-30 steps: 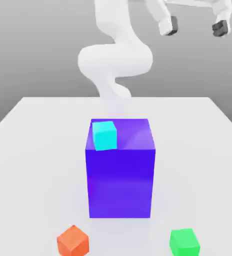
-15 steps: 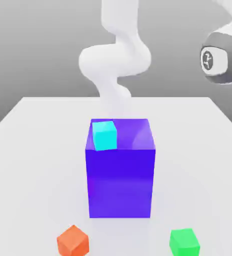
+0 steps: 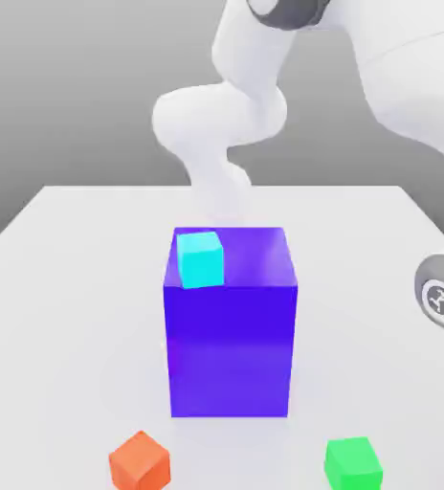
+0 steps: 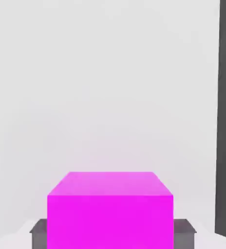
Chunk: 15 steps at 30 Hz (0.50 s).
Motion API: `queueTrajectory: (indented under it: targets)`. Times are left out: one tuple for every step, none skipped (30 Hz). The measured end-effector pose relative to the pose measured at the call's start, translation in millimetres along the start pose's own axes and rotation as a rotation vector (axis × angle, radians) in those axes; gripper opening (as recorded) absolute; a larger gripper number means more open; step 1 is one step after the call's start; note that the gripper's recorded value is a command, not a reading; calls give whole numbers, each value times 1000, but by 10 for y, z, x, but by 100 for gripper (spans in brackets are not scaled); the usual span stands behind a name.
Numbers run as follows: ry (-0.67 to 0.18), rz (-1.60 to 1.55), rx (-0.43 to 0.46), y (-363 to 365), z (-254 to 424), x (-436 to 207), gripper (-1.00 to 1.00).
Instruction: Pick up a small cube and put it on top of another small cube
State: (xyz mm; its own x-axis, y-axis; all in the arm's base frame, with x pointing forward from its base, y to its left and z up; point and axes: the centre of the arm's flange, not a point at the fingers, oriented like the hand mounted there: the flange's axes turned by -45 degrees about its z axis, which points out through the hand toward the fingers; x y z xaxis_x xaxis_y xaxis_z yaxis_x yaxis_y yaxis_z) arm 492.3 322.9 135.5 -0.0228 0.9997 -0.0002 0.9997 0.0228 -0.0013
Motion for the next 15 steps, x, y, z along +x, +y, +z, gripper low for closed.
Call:
queueTrajectory:
  targets:
    - [0,-1,0,-4,66,-1,-100]
    - [-1,-2,0,-3,18,2,-100]
    - [0,-2,0,0,-88,5,-100]
    - [-1,-2,0,1,-222,6,-100]
    - [0,-2,0,-1,-369,5,-100]
    - [-1,4,0,1,-506,-42,-100]
    - [-4,24,-3,16,-606,-195,-100]
    - [-7,49,-5,27,-693,-376,-100]
    - [-8,75,-7,31,-771,-569,-100]
    - [-9,103,-8,25,-842,-768,-100]
    - [-10,131,-8,8,-906,-968,-100]
    - [-8,159,-6,-18,-964,-1166,-100]
    - [-6,187,-4,-55,-1015,-1360,-100]
    - [-3,209,-2,-88,-1021,-1507,-100]
    - [-1,220,-1,-102,-954,-1577,-100]
